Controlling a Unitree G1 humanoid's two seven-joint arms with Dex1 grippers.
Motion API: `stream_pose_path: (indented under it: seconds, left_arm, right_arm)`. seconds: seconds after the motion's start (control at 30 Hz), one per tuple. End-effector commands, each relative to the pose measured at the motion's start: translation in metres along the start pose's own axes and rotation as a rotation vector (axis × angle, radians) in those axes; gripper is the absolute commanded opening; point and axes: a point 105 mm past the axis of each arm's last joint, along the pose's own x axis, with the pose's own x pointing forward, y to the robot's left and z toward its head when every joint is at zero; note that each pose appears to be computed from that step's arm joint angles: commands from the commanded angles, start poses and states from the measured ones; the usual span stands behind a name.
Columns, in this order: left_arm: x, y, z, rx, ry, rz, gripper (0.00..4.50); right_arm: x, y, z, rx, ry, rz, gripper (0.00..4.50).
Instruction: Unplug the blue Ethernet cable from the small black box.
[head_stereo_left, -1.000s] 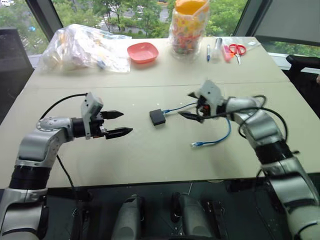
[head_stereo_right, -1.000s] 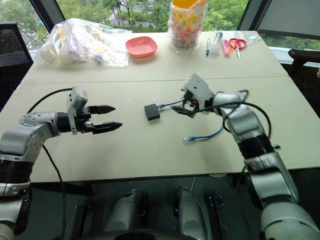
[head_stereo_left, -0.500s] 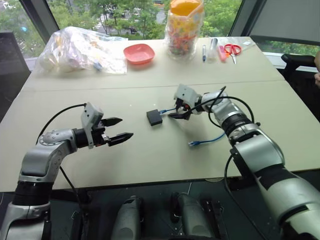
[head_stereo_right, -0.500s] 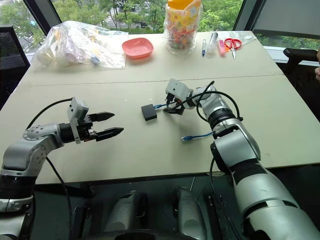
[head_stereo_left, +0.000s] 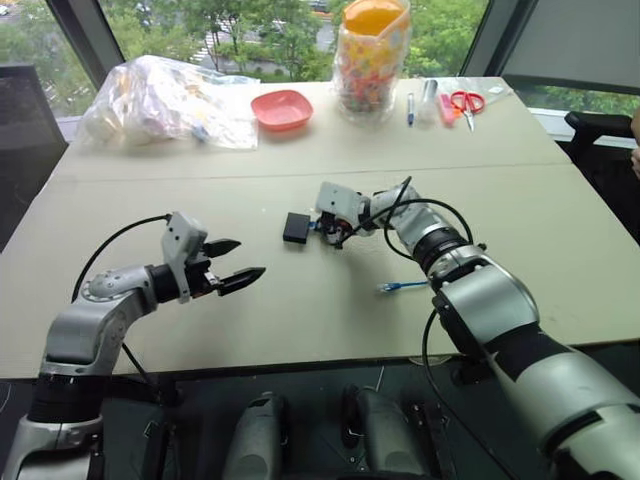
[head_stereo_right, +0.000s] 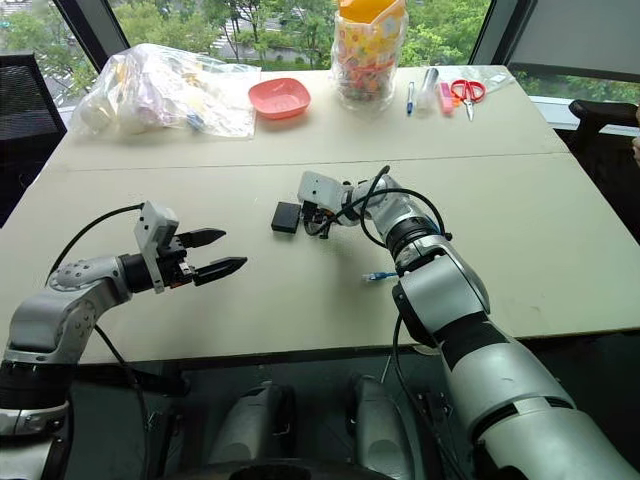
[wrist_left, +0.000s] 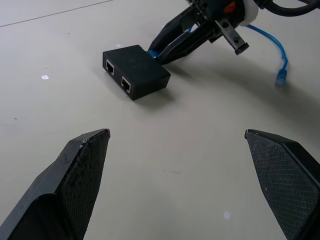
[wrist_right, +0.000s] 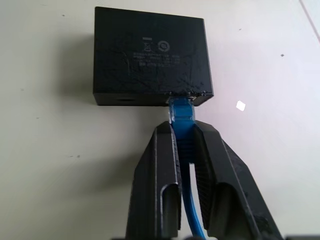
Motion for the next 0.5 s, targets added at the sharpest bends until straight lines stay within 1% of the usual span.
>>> stream_pose_path:
  seconds: [0.03, 0.07, 0.13, 0.17, 0.33, 0.4, 0.5]
  left_arm:
    - [-0.003, 0.030, 0.022, 0.055, -0.071, 0.112, 4.50]
    - [0.000, 0.039, 0.025, 0.046, -0.084, 0.131, 4.50]
    - [0.016, 0.051, 0.048, -0.047, -0.174, 0.073, 4.50]
    - [0.021, 0.052, 0.058, -0.083, -0.208, 0.036, 4.50]
    - [0.053, 0.049, 0.099, -0.181, -0.287, -0.213, 4.50]
    - [0.060, 0.049, 0.109, -0.194, -0.294, -0.272, 4.50]
    - [0.069, 0.039, 0.123, -0.196, -0.297, -0.391, 4.50]
  right_arm:
    - [-0.022, -0.041, 0.014, -0.234, -0.029, -0.255, 0.07]
    - [-0.027, -0.049, 0.022, -0.297, -0.062, -0.324, 0.07]
    - [-0.046, -0.059, 0.048, -0.485, -0.187, -0.509, 0.07]
    - [-0.052, -0.060, 0.056, -0.535, -0.230, -0.564, 0.07]
    - [-0.078, -0.052, 0.078, -0.711, -0.356, -0.716, 0.07]
    - [-0.085, -0.052, 0.084, -0.730, -0.382, -0.760, 0.07]
    - [-0.094, -0.054, 0.090, -0.760, -0.395, -0.806, 0.07]
